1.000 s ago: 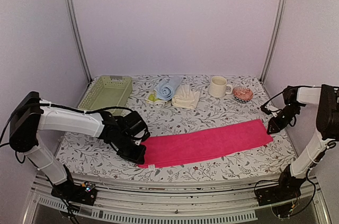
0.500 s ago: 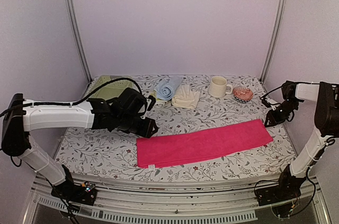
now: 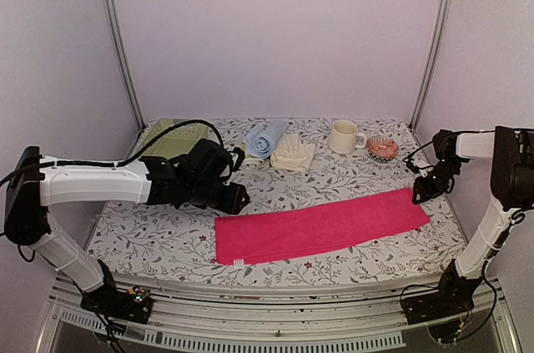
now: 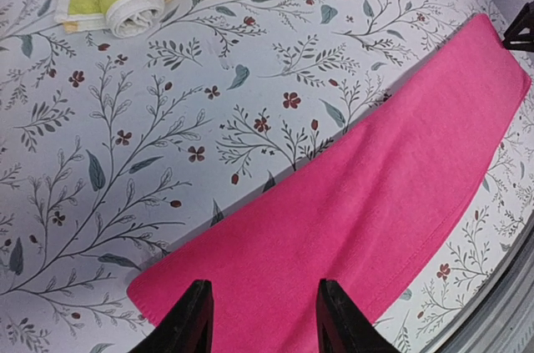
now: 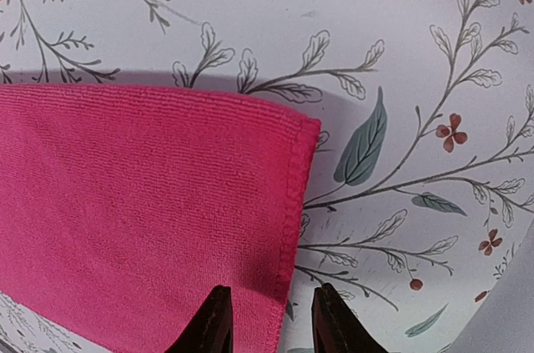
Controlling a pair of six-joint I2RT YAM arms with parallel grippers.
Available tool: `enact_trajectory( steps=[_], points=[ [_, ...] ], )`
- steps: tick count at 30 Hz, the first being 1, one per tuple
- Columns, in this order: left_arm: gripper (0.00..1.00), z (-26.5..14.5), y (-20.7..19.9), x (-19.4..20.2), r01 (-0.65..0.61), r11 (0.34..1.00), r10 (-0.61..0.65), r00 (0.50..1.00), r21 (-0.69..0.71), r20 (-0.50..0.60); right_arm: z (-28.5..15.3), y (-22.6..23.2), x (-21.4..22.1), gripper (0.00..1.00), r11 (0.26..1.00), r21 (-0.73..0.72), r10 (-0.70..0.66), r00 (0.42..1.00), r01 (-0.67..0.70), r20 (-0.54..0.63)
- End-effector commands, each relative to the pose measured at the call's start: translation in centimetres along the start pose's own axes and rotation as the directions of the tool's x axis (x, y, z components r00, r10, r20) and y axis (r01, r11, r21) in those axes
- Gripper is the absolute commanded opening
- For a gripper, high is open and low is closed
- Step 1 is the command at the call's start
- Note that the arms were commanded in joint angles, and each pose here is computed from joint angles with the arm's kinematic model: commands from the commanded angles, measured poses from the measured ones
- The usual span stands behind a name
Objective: Roll the towels
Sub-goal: Pick up the towel from the center of the board.
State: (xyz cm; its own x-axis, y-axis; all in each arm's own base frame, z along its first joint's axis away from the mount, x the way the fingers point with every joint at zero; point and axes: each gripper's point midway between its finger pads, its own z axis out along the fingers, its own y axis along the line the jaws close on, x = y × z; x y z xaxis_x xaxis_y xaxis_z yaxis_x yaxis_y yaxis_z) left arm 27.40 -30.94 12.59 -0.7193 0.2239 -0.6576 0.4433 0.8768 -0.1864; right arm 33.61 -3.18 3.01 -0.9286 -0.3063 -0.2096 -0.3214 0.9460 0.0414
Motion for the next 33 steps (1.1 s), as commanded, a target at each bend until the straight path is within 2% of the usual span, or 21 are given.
enact_trajectory(
  steps=[1,7,11,16,21,23,25,31,33],
  points=[
    [0.44,0.7,0.5,-0.1,-0.02,1.0,0.02,1.0,-0.019,0.006,1.5,0.2,0.6,0.36,1.0,0.024,0.0,0.999,0.001,-0.044],
    [0.44,0.9,1.1,-0.2,-0.038,0.998,0.037,0.999,-0.054,-0.005,2.5,0.3,1.6,0.36,0.999,0.052,-0.008,0.995,0.013,-0.098],
    [0.44,0.6,1.6,-0.4,-0.041,0.997,0.041,0.999,-0.072,0.001,3.3,-1.4,3.5,0.35,0.988,0.152,0.014,0.984,0.013,-0.178],
    [0.44,0.5,2.4,-0.6,-0.041,0.995,0.042,0.999,-0.09,0.004,4.2,-2.2,4.5,0.27,0.982,0.185,0.012,0.973,0.032,-0.232],
    [0.44,0.5,2.9,-0.4,-0.037,0.994,0.037,0.999,-0.099,-0.001,4.4,-3.0,3.9,0.2,0.989,0.144,0.06,0.977,-0.031,-0.204],
    [0.44,0.6,3.1,-0.2,-0.039,0.994,0.038,0.999,-0.102,-0.007,4.3,-3.0,3.7,0.13,0.993,0.099,0.077,0.979,-0.059,-0.189],
    [0.44,0.6,3.3,-0.1,-0.038,0.994,0.037,0.999,-0.106,-0.008,3.8,-3.2,3.0,0.09,0.995,0.066,0.083,0.985,-0.074,-0.15],
    [0.44,0.7,3.9,0.2,-0.038,0.993,0.036,0.999,-0.115,-0.016,-0.6,-4.6,-0.3,0.03,0.993,0.08,0.094,0.996,-0.092,-0.013],
    [0.44,0.8,3.9,0.3,-0.039,0.993,0.037,0.999,-0.113,-0.021,-1.6,-4.8,-0.2,0.03,0.991,0.087,0.101,0.995,-0.099,-0.012]
  ],
)
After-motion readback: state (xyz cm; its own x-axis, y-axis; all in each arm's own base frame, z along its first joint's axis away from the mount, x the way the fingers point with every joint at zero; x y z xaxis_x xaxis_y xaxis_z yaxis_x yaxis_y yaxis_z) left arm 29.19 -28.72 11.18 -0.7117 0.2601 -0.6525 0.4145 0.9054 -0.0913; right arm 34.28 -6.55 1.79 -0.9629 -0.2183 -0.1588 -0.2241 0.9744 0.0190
